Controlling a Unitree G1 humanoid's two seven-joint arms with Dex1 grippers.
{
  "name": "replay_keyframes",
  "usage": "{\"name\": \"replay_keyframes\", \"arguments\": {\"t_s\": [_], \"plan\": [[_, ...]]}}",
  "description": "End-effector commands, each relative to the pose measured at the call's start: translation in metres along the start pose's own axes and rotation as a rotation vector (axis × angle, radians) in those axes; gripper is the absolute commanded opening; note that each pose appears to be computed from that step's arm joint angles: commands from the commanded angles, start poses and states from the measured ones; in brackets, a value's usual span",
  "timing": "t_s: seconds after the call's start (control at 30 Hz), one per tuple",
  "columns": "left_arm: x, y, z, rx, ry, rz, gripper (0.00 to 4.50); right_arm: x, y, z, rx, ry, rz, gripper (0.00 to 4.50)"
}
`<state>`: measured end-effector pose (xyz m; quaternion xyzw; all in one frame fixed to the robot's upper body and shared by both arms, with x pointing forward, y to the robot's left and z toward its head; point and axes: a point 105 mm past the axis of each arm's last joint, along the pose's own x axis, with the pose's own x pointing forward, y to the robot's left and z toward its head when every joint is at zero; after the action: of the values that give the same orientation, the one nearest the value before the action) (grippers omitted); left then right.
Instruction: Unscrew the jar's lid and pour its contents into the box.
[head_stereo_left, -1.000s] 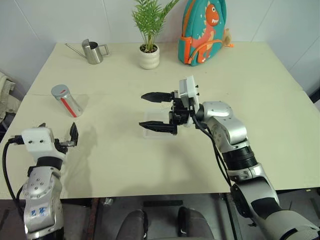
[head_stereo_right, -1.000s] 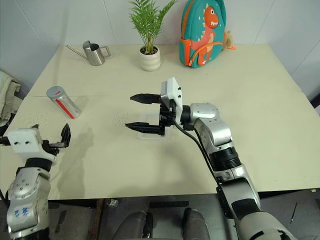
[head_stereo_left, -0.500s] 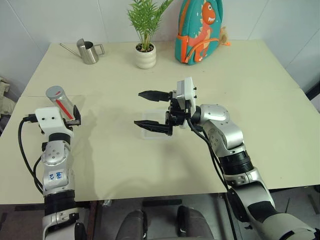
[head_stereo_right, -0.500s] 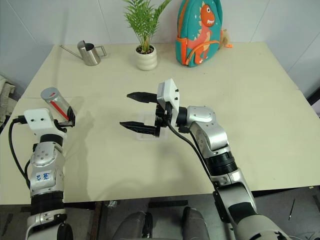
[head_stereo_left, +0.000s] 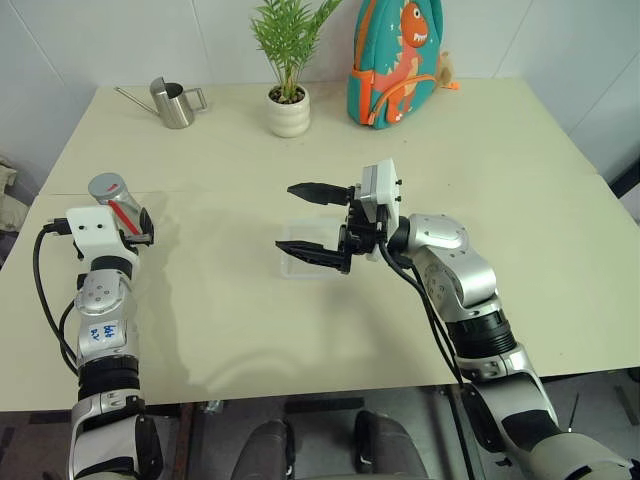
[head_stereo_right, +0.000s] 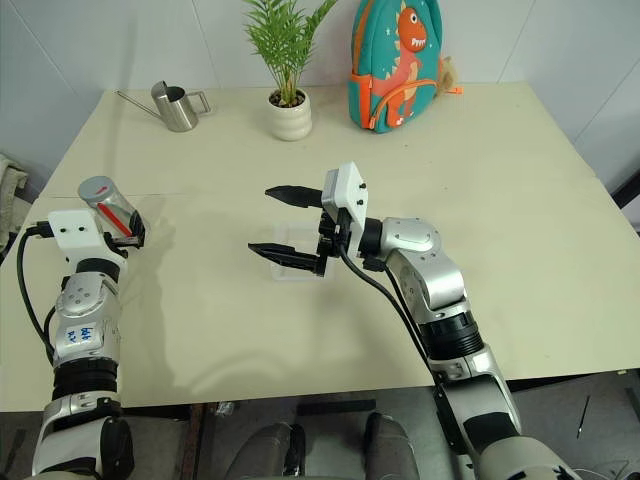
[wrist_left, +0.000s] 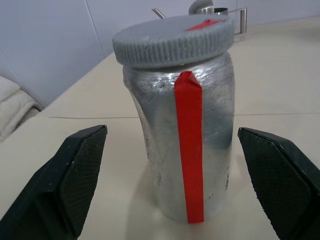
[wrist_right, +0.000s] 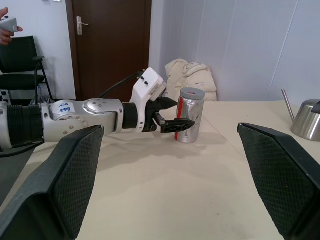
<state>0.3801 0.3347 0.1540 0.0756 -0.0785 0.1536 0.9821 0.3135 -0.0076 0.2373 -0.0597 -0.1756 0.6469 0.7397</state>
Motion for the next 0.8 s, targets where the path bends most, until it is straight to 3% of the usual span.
{"name": "replay_keyframes", "arguments": {"t_s": [0.03, 0.57, 0.8], "plan": [[0.009, 0.004, 0.015, 0.012, -0.057, -0.001, 4.46, -0.001, 0.001, 0.015, -0.044, -0.037, -0.003, 4.50], [0.036, 0.005, 0.026, 0.053, -0.067, 0.006, 4.46, -0.002, -0.005, 0.013, -0.045, -0.025, -0.041, 4.50], [0.037, 0.002, 0.024, 0.051, -0.067, 0.012, 2.29, -0.006, -0.005, 0.010, -0.037, -0.015, -0.059, 4.50]]}}
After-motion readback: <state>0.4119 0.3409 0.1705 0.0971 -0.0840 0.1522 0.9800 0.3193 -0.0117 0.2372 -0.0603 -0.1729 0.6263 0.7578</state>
